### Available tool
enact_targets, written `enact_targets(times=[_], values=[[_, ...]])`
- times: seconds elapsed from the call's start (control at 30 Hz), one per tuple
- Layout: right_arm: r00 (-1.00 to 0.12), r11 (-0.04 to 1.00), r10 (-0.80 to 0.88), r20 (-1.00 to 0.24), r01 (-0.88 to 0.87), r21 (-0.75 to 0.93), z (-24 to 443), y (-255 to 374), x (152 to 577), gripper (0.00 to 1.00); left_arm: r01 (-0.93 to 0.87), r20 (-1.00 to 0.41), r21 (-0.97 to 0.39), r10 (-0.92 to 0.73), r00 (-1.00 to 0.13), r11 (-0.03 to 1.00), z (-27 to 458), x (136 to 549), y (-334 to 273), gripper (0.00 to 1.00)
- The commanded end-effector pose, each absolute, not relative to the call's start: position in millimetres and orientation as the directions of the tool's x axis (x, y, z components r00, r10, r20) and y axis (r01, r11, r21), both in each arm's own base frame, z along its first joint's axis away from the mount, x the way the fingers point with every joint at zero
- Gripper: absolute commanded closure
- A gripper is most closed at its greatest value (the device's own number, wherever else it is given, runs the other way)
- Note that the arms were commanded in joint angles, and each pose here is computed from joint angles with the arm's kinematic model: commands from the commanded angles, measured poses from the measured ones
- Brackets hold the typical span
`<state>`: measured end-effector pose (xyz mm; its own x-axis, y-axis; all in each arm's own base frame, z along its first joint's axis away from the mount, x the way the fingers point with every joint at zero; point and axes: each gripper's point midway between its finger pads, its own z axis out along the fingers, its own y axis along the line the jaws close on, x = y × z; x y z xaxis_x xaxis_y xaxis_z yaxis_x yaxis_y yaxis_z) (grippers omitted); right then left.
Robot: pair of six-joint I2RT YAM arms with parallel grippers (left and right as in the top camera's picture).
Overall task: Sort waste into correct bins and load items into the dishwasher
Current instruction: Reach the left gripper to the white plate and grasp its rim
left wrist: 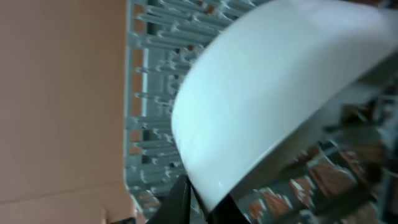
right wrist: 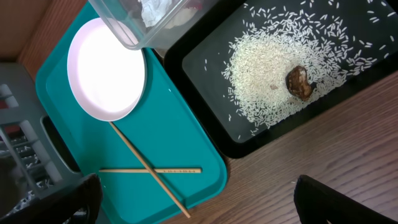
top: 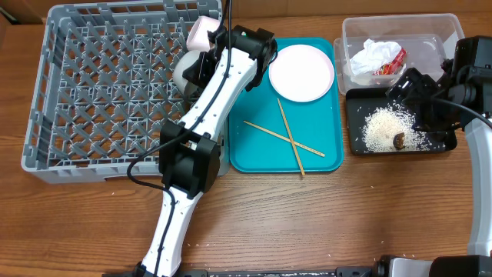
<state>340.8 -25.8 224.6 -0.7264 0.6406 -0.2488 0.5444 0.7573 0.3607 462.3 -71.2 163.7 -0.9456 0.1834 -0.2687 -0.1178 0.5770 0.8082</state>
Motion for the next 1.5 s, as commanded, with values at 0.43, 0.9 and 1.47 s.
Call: enact_targets(times=[0.43, 0.9, 1.47], values=[[-0.721, 0.762, 0.637, -0.272, 0.536, 0.363, 231.2, -28.0, 343.0, 0.00, 0.211, -0.120, 0.382, 0.275, -0.954, 0.900, 84.7, 462.4, -162.5, 0.41], [-0.721, 0.762, 0.637, -0.272, 0.536, 0.363, 231.2, -28.0, 343.0, 0.00, 0.419, -0.463, -0.061, 0.346, -0.816, 0.906, 183.5, 495.1, -262.6, 0.16], [-0.721, 0.762, 0.637, -0.272, 0.536, 0.363, 231.2, -28.0, 343.0, 0.00, -0.073, -0.393, -0.196, -0.146, -0.908, 0.978, 66.1, 542.1, -273.5, 0.44]])
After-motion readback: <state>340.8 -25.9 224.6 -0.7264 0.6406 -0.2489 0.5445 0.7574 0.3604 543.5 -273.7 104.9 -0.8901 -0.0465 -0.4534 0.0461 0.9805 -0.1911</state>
